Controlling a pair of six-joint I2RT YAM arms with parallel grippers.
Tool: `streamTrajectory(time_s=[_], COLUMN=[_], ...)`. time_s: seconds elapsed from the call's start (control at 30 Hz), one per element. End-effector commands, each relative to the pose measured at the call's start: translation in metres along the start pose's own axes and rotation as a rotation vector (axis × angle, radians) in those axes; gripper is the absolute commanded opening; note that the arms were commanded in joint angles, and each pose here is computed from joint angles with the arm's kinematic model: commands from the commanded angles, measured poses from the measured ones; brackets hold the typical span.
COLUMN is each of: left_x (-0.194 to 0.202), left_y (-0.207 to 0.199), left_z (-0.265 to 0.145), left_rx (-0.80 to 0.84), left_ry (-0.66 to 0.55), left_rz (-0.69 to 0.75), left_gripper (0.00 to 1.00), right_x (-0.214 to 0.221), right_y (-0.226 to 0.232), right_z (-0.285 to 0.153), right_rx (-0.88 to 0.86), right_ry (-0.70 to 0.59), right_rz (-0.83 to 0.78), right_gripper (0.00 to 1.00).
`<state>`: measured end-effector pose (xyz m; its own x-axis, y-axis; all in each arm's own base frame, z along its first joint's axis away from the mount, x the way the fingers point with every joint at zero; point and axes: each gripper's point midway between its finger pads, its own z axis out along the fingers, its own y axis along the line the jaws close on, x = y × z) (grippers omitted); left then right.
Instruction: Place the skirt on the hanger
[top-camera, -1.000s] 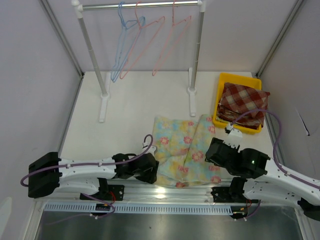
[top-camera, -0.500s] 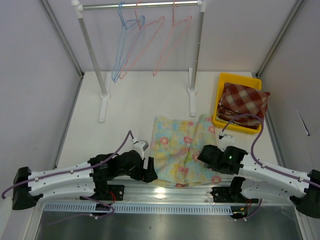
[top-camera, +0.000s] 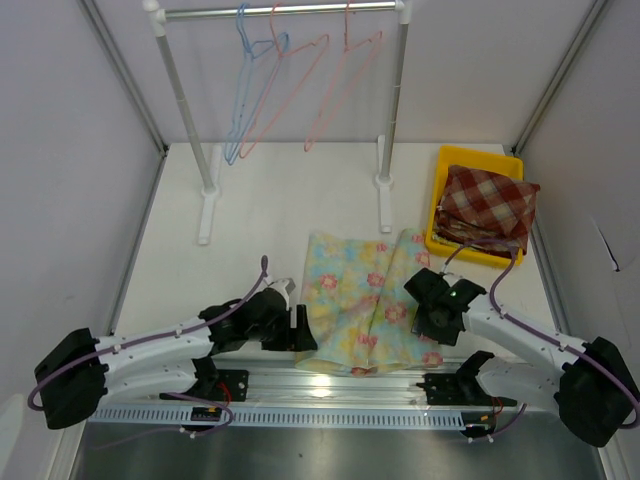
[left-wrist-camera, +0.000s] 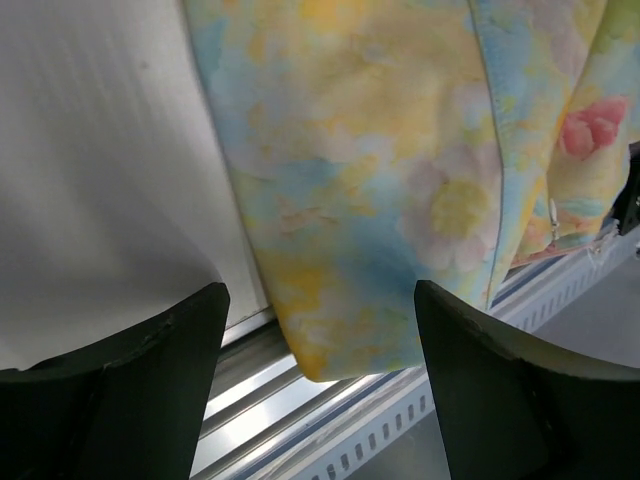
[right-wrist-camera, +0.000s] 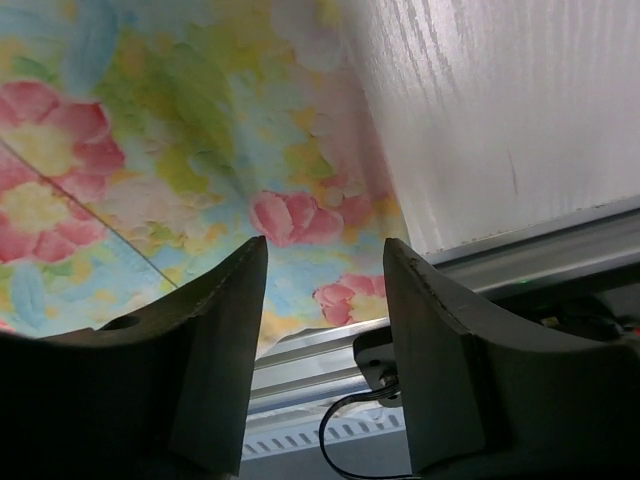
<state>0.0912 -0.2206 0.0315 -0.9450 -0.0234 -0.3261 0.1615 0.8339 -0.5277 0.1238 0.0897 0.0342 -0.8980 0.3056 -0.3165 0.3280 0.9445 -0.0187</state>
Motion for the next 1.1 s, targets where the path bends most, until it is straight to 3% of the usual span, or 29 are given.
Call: streamTrajectory(time_s=[0.0,0.23,0.43,0.5,0.83,1.07], left_x=[0.012,0.024,0.008,-0.011,-0.103,-0.116], left_y=[-0.010,-0.012,-0.009,0.002,0.056,0.074], left_z=[0.006,0.020,0.029,0.030,0.005,-0.014], left_rx=[0.083,0.110,0.099,0.088,-0.012,-0.021], left_ry=[0.073,0.136,0.106,0.065,-0.144,-0.219], left_rz=[0.014,-0.023,-0.058,-0.102,-0.296,-0.378], left_gripper=[0.81,0.67,0.25,0.02,0.00,0.00], right_x=[0.006,-0.016,-0.014,-0.018,-0.033,-0.014], right_y=[0.017,0.010,0.009,0.013,0.034,0.063], right_z=[0.003,-0.007,-0.002,0.000,0.005,0.006], right_rx=[-0.127,-0.093,-0.088,-0.110,-0.144,-0.206], right_ry=[0.067,0.037,0.059,0.054,0.042,0.074], right_rz=[-0.013,0.020,0.018,0.033,0.016,-0.043], right_gripper=[0.57,0.71,0.75,0.79,0.83,0.83])
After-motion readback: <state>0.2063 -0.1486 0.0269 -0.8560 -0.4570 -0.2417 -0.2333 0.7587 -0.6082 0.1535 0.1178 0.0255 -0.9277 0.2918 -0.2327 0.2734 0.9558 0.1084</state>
